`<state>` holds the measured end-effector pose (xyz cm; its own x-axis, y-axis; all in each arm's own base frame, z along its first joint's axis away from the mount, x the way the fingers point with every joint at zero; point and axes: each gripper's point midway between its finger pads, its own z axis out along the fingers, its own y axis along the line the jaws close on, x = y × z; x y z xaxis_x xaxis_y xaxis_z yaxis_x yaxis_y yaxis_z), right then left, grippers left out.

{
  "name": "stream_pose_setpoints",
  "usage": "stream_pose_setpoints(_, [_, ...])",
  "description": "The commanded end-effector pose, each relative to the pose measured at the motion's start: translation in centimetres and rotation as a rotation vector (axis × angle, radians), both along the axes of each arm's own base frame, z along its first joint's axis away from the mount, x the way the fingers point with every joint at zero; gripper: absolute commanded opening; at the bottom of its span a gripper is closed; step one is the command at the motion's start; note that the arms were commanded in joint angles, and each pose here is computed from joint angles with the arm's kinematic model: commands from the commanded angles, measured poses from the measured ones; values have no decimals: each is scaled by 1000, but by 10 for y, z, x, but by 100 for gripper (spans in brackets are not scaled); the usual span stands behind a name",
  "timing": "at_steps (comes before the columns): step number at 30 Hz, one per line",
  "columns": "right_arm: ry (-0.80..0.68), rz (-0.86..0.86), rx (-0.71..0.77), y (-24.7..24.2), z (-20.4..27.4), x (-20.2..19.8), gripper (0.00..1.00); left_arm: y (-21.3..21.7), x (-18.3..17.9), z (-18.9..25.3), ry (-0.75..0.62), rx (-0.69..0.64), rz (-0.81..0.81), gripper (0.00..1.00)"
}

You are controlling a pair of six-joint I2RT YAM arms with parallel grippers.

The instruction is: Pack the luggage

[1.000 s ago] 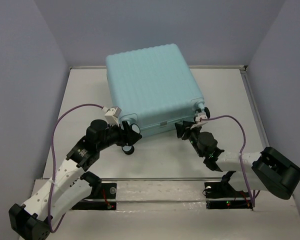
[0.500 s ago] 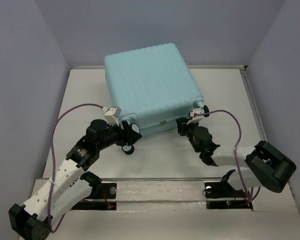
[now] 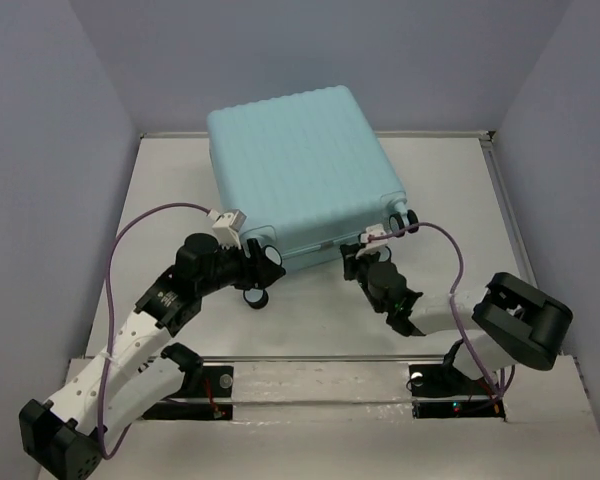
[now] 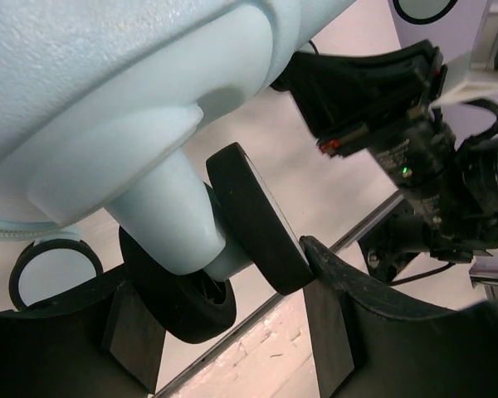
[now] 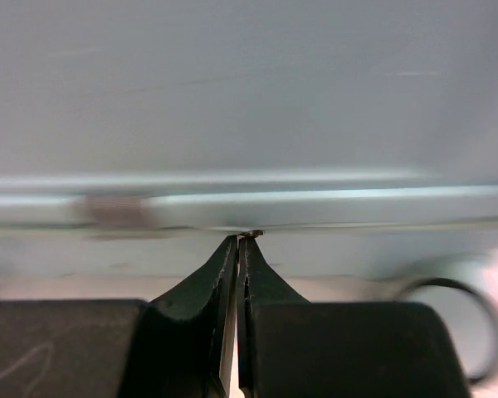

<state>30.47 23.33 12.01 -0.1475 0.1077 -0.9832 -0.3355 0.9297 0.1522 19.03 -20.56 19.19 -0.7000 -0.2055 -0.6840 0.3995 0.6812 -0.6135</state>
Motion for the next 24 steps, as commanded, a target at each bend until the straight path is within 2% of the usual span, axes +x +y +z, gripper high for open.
stream_pose_setpoints(1, [-47,316,111,111,33,-62,7,-43,-19,102,-283,-204,-291,6])
stream_pose_setpoints(3, [-38,387,139,136,35,-89,7,-47,-14,111,-290,-210,-287,6])
stream_pose_setpoints(6, [-18,435,155,159,37,-110,7,-52,-8,122,-298,-228,-287,6])
stream_pose_setpoints(10, [13,602,233,212,47,-155,7,-60,-10,142,-301,-303,-316,6])
stream_pose_setpoints(11, [-13,672,309,230,67,-166,7,-61,-10,149,-297,-320,-316,6])
stream_pose_setpoints(15, [-54,819,472,277,91,-200,7,-61,-13,181,-332,-386,-310,6])
stream_pose_setpoints(20, [-85,811,731,307,116,-198,7,-58,-22,202,-335,-462,-307,6])
stream_pose_setpoints(24, [-25,746,836,315,115,-187,7,-56,-26,202,-317,-508,-301,6])
